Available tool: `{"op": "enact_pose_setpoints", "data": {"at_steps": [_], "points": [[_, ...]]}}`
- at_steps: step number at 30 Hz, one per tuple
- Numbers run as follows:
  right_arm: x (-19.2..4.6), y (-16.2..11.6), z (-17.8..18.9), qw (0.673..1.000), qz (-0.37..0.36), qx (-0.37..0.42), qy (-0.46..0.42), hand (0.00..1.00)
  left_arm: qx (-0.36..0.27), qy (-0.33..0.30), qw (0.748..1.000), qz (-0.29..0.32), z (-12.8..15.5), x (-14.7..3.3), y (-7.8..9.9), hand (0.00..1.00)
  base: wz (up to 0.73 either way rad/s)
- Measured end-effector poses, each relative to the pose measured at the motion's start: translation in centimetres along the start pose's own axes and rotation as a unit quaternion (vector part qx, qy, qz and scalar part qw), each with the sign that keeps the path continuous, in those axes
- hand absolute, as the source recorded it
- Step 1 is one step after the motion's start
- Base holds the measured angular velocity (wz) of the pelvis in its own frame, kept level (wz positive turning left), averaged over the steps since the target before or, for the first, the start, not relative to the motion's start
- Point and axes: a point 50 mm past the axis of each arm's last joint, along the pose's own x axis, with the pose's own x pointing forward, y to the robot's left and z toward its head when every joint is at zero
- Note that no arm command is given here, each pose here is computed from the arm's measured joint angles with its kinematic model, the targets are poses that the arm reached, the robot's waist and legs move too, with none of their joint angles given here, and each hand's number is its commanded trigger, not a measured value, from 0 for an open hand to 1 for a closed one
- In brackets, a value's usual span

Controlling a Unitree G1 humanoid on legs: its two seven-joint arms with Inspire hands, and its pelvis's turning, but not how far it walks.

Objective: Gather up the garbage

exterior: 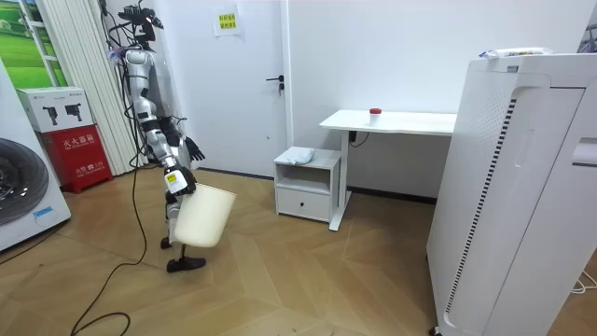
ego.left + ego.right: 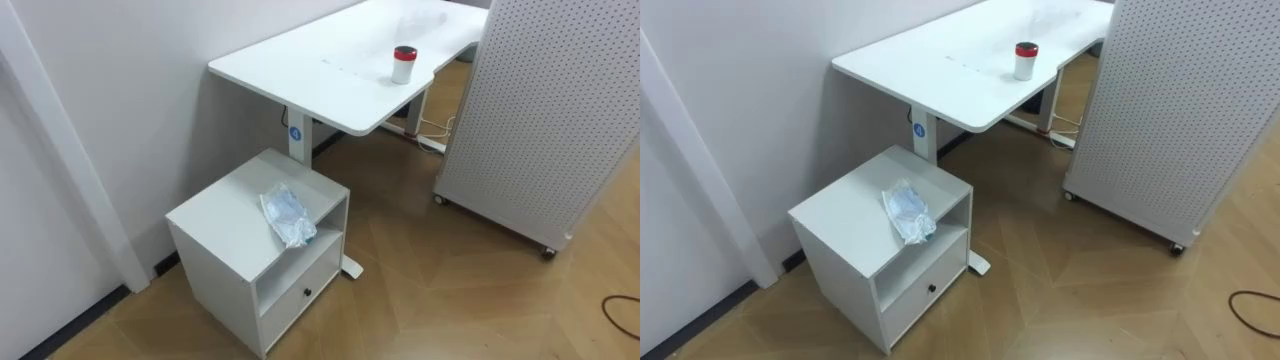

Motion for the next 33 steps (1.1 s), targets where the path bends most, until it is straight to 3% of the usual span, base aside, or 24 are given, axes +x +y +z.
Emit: {"op": "enact_pose_setpoints", "data": {"at_steps": [21, 33], "points": [[0.1, 0.2, 0.2, 1.0, 0.004, -0.008, 0.0, 1.0, 0.003, 0.012, 1.0, -0.002, -0.9, -0.2, 0.0, 0.0, 0.0], [0.1, 0.5, 0.0, 1.0, 0.008, -0.016, 0.01, 1.0, 0.007, 0.027, 1.0, 0.009, -1.3, 0.1, 1.1, 0.0, 0.02]]}}
